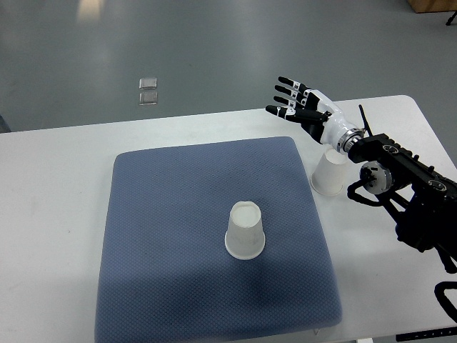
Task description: Stack paper cups
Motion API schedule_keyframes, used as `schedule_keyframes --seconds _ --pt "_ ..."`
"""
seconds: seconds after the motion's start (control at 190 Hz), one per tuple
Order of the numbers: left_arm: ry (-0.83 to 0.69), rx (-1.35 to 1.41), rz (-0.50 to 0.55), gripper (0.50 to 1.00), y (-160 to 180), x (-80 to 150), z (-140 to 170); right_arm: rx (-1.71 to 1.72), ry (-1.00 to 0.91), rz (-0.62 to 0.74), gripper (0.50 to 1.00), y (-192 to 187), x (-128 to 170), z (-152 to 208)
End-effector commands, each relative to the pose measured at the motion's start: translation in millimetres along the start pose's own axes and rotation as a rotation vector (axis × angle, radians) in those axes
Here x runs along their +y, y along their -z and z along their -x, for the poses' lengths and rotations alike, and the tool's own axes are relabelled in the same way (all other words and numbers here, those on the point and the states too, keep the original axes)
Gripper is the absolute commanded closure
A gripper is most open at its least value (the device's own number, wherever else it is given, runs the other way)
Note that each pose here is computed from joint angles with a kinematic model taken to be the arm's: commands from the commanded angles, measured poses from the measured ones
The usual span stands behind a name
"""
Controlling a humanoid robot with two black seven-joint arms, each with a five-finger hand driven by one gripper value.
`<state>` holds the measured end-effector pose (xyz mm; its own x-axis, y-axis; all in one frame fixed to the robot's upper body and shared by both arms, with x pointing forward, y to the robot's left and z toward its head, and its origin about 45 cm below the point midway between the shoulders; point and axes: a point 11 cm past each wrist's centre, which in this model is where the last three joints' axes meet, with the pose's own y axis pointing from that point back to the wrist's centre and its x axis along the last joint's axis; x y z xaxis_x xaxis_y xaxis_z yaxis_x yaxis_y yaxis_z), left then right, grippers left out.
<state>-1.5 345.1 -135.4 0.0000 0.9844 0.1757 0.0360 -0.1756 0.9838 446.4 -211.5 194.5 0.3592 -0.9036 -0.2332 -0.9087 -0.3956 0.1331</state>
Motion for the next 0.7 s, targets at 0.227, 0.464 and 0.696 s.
schedule_keyframes --seconds 0.227,0.464,0.696 --pt "-0.008 0.007 -0.001 0.500 0.2 -0.1 -2.4 -0.003 0.003 -0.004 0.576 0.2 -0.1 0.9" --pt "-0.008 0.004 -0.001 0.500 0.3 -0.1 -2.5 -0.006 0.008 -0.005 0.576 -0.6 0.2 1.8" --pt "-0.011 0.006 0.002 0.500 0.0 -0.1 -3.5 -0.006 0.023 -0.008 0.576 1.6 0.0 3.0"
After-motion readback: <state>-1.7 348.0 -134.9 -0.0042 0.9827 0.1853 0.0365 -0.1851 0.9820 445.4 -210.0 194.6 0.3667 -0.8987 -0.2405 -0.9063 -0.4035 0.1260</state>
